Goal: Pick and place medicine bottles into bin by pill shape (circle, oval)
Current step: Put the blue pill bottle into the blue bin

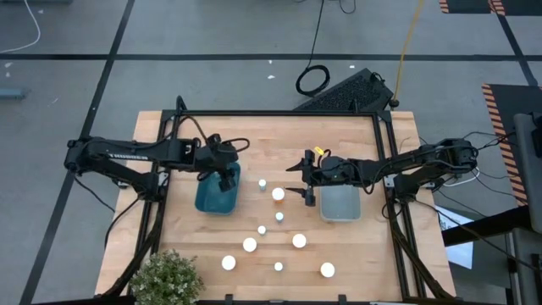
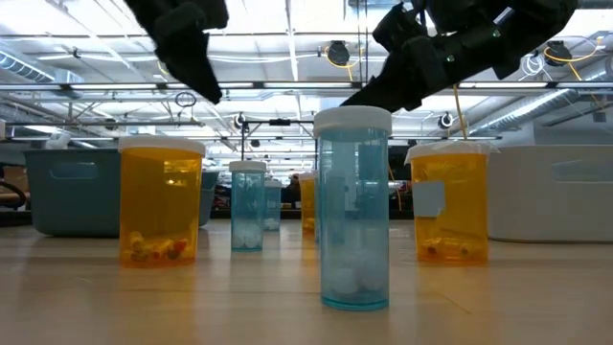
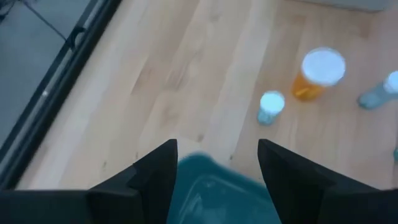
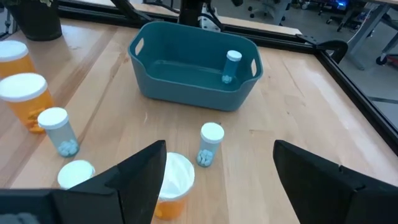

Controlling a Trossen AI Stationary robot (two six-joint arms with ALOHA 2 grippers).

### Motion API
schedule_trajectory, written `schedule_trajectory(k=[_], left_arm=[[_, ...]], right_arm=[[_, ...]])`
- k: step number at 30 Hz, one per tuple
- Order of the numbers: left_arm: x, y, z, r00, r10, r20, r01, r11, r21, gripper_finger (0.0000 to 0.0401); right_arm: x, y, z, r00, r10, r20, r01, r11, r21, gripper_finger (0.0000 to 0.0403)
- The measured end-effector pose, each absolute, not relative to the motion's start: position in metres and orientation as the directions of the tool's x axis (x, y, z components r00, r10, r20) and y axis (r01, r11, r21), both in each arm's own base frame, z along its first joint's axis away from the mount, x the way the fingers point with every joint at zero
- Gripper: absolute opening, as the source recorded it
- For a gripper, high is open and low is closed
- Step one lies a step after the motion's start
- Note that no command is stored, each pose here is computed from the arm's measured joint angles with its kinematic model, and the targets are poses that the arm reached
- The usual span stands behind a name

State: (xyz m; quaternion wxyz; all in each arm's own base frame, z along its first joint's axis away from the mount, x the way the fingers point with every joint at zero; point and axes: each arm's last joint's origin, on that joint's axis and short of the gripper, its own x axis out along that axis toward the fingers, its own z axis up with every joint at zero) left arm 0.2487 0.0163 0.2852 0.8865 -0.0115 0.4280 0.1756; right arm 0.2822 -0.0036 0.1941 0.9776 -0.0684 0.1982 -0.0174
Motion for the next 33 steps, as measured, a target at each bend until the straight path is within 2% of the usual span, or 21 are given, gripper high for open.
schedule_trajectory(k=[9,16,22,33], left_arm=[[0.293,0.014,0.286,0.519,0.256,-0.816,-0.196,0.964,0.178,0.0228],[0.326,0.013,0.269,0.475,0.174,-0.863,-0.081,0.985,0.154,0.0228],[0.345,0.015,0.258,0.439,0.144,-0.887,-0.044,0.989,0.139,0.0229],[0.362,0.016,0.229,0.365,0.1,-0.925,-0.01,0.995,0.104,0.0282]], right_arm=[[0.277,-0.004,0.196,0.905,-0.061,-0.42,-0.003,0.989,-0.149,0.0288],[0.259,-0.003,0.217,0.909,-0.061,-0.413,0.004,0.991,-0.137,0.0288],[0.243,-0.003,0.232,0.911,-0.061,-0.408,0.012,0.992,-0.123,0.0288],[0.222,-0.003,0.246,0.908,-0.061,-0.415,0.019,0.994,-0.105,0.0288]])
